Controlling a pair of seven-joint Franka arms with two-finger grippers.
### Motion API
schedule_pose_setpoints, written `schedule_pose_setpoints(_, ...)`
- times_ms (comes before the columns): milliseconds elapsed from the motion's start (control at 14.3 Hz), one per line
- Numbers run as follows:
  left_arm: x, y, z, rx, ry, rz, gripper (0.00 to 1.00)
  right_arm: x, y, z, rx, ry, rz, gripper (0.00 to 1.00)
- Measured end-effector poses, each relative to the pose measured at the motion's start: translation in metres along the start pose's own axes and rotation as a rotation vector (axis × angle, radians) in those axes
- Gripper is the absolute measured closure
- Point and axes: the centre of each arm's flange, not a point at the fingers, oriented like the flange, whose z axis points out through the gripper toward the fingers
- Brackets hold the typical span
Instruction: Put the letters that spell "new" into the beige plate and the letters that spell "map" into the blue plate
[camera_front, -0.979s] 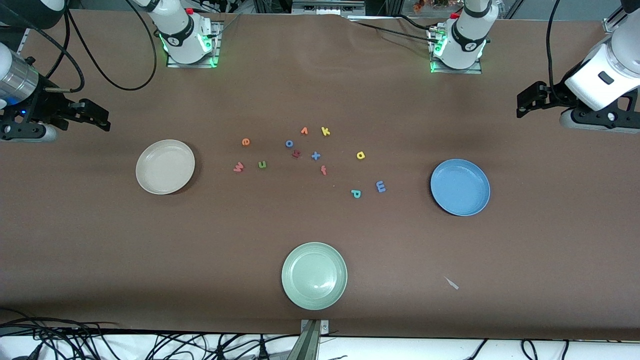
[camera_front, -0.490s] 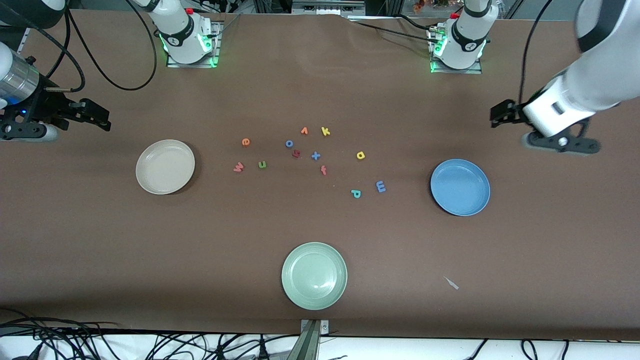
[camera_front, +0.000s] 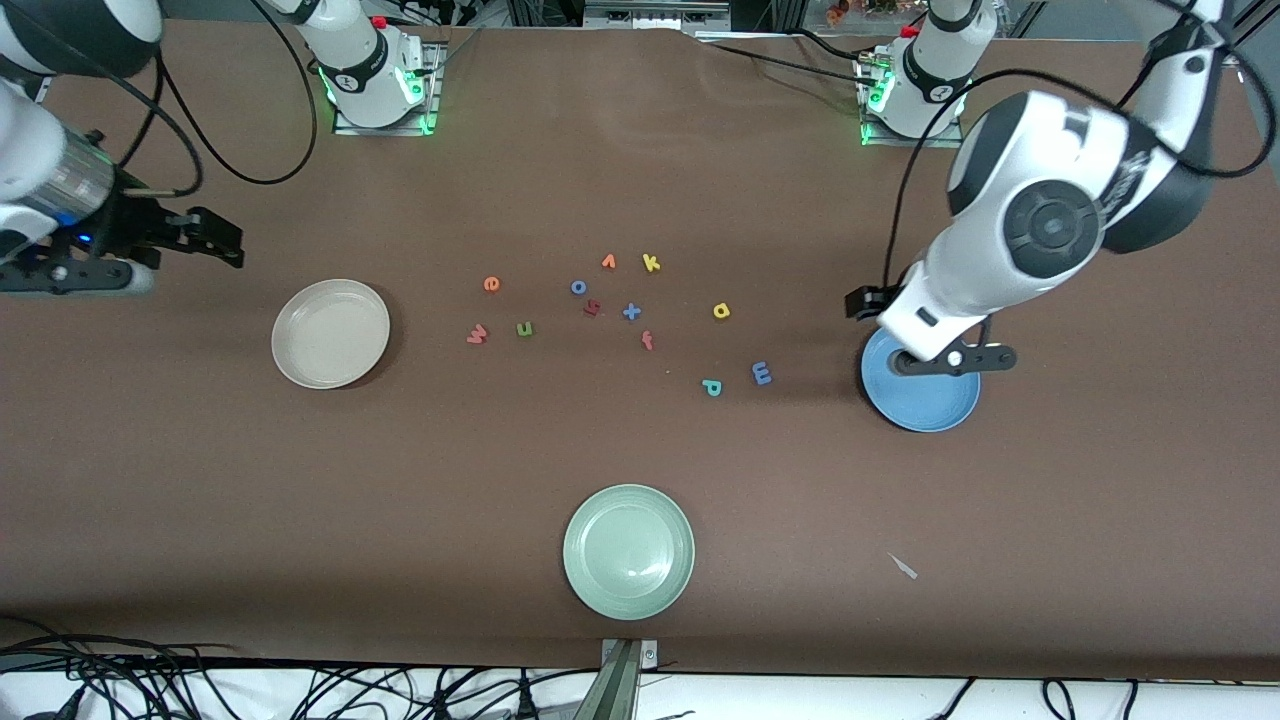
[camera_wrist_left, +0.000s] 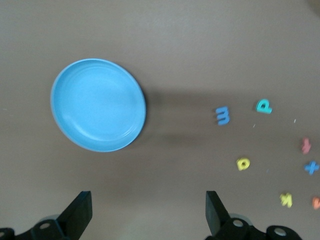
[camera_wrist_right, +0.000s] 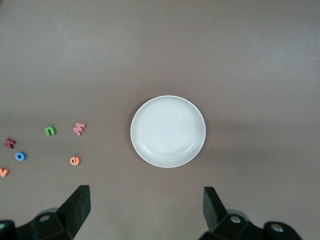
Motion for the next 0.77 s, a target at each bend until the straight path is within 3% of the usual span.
schedule_pose_setpoints(420,0.017,0.103,0.107,-0.041,0.057,-0.138,0.0,0.043,-0.047,0.081,-0.018,-0.092,-0.068,0.0)
schedule_pose_setpoints(630,0.013,0.139,0.161,-0.031,0.039,-0.185,0.0,0.069,-0.062,0.133,0.042,-0.079,0.039,0.0)
schedule_pose_setpoints(769,0.019,0.135,0.171,-0.025,0.032,-0.199,0.0,0.074,-0.081,0.162,0.046,-0.07,0.11,0.0)
